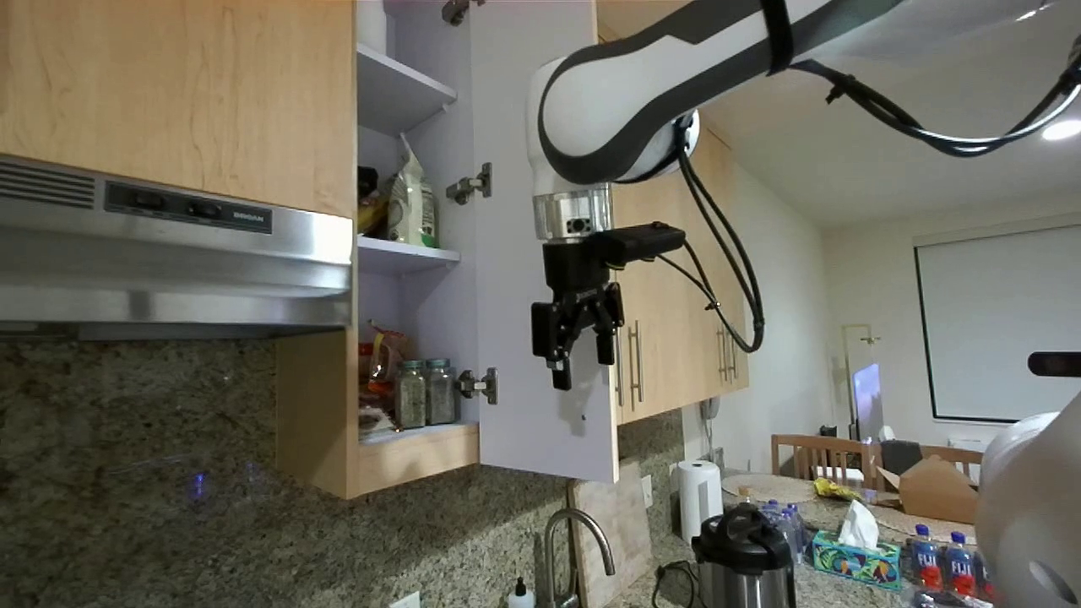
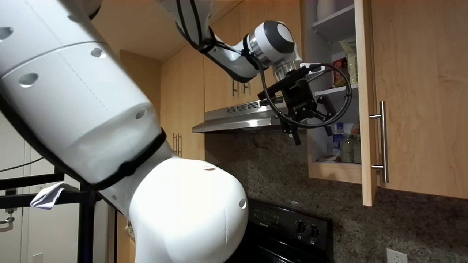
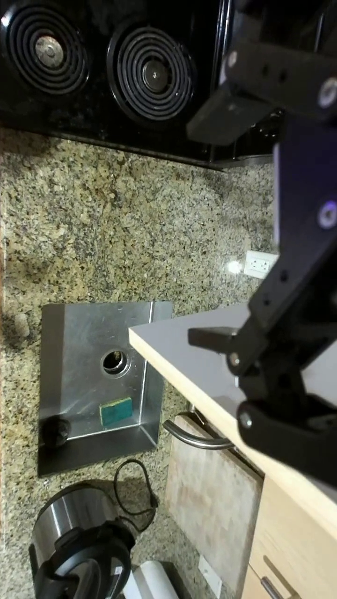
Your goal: Close the open upper cabinet door
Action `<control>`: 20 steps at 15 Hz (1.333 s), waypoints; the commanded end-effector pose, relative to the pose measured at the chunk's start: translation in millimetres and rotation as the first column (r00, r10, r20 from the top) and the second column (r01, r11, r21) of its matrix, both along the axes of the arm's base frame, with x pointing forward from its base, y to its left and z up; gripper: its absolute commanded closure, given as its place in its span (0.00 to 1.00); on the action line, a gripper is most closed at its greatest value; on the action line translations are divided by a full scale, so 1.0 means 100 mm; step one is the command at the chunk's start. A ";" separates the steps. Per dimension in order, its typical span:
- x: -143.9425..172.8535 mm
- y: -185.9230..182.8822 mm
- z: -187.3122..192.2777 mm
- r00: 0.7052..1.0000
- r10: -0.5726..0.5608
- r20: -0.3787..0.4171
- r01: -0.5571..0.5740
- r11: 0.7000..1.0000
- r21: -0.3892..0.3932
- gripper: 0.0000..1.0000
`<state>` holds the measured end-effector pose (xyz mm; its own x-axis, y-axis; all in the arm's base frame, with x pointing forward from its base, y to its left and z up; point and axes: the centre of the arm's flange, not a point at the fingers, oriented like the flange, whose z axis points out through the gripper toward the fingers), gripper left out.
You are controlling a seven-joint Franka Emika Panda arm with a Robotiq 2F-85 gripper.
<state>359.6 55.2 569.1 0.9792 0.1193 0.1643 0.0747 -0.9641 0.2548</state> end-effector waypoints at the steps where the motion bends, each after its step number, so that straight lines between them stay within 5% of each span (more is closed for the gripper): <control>1: -0.40 -0.18 -0.04 0.993 -0.067 0.093 0.064 0.997 0.036 0.00; 10: -1.14 -0.79 0.25 0.917 -0.238 0.319 0.208 0.970 0.123 0.00; 17: -1.55 -1.80 0.63 0.796 -0.380 0.472 0.280 0.921 0.270 0.00; 19: -1.61 -2.07 0.71 0.786 -0.389 0.481 0.269 0.915 0.300 0.00; 20: -1.62 -2.17 0.72 0.803 -0.362 0.473 0.241 0.924 0.298 0.00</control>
<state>198.2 -129.1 633.6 0.7178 -0.3072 0.6248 -0.3560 -0.9332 -0.0498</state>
